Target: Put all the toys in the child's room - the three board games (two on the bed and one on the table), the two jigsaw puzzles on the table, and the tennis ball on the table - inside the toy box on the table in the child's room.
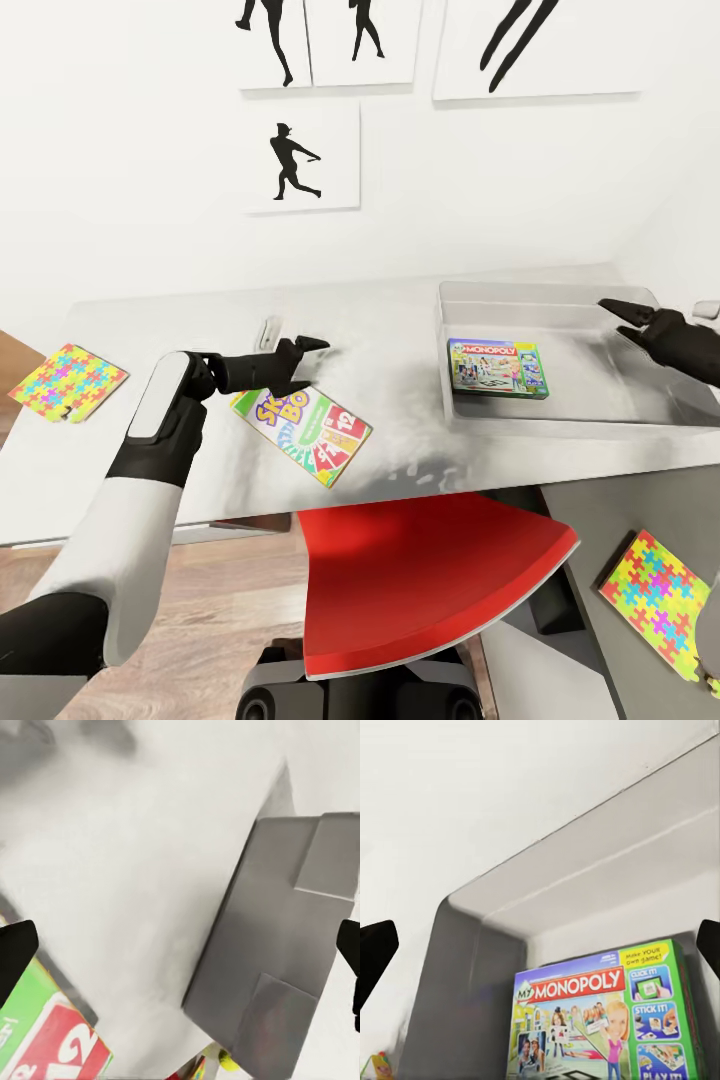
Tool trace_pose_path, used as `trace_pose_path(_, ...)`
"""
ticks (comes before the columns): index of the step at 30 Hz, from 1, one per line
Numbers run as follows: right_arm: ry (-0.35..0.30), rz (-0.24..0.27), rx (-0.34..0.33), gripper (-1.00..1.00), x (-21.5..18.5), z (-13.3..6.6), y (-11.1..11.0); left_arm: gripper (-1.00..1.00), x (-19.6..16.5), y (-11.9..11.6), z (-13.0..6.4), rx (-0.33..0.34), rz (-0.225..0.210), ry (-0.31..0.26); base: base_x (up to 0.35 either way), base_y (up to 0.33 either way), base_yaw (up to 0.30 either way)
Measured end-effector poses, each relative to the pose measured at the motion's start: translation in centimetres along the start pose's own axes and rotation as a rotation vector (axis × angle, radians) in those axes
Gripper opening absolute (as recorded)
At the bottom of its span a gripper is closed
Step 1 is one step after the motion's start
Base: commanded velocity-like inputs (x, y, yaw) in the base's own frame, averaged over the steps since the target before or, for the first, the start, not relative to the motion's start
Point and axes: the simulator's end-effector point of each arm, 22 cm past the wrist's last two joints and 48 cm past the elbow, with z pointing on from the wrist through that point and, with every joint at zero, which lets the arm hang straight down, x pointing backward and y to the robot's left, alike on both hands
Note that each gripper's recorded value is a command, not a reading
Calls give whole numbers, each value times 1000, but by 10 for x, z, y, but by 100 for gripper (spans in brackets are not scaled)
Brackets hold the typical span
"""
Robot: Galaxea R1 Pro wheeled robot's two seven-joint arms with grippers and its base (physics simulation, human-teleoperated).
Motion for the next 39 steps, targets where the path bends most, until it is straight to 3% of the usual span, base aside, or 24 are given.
trace_pose_path(7, -22, -61, -7, 100, -3, -12, 15, 100, 2, 11, 0, -23, -1, -3, 0, 0, 0)
trace_pose_path(17, -44, -115, -18, 100, -10, -22, 29, 100, -2, 21, -1, -81, 51, -33, 0, 0, 0)
trace_pose_path(26, -57, -147, -17, 100, -19, -29, 34, 100, -4, 9, -9, -58, 91, -61, 0, 0, 0)
trace_pose_path(39, -58, -167, -8, 100, -24, -33, 33, 100, -2, 8, -15, -51, 110, -74, 0, 0, 0)
